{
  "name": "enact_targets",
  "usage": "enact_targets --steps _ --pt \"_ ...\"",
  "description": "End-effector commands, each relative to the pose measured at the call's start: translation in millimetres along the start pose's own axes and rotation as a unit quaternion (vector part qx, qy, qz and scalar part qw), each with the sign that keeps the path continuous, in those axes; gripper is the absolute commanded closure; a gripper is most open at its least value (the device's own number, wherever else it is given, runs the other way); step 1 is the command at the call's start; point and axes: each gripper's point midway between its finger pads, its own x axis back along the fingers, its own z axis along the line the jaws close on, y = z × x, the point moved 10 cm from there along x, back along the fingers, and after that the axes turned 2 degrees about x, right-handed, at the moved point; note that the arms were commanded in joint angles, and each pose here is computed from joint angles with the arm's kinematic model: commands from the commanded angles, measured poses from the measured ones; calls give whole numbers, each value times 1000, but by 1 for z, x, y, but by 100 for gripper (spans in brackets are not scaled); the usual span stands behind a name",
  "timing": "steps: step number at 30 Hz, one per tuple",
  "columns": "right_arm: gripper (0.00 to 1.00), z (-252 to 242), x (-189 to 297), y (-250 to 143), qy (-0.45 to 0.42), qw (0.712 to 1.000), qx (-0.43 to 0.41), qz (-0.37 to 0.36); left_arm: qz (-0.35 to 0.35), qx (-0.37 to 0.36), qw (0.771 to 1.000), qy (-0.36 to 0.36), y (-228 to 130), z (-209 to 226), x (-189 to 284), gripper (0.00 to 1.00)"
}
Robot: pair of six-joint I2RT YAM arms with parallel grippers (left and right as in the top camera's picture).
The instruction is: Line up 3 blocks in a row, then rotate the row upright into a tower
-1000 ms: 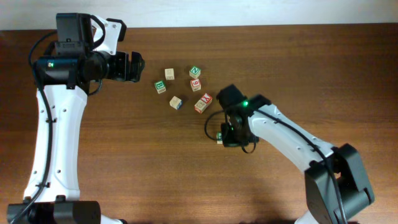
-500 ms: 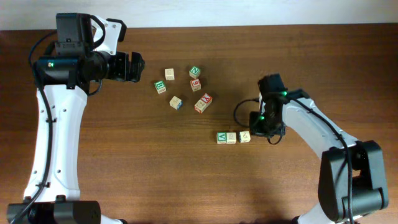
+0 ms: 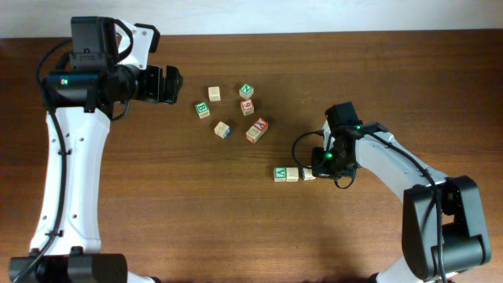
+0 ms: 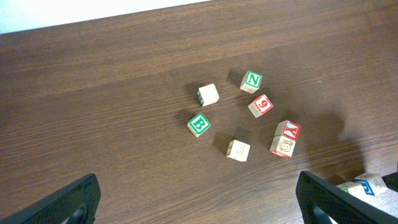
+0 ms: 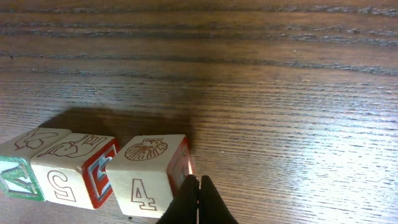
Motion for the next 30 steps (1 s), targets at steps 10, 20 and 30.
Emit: enact_targets --steps 10,20,30 --pt "95 7 -2 -4 16 1000 14 6 -6 -1 1000 -3 3 1 2 1" --pt "96 9 -2 -2 27 999 17 0 -6 -1 1000 -3 3 1 2 1" --pt "95 35 -6 -5 41 997 59 -9 -6 -1 1000 -6 3 0 2 1"
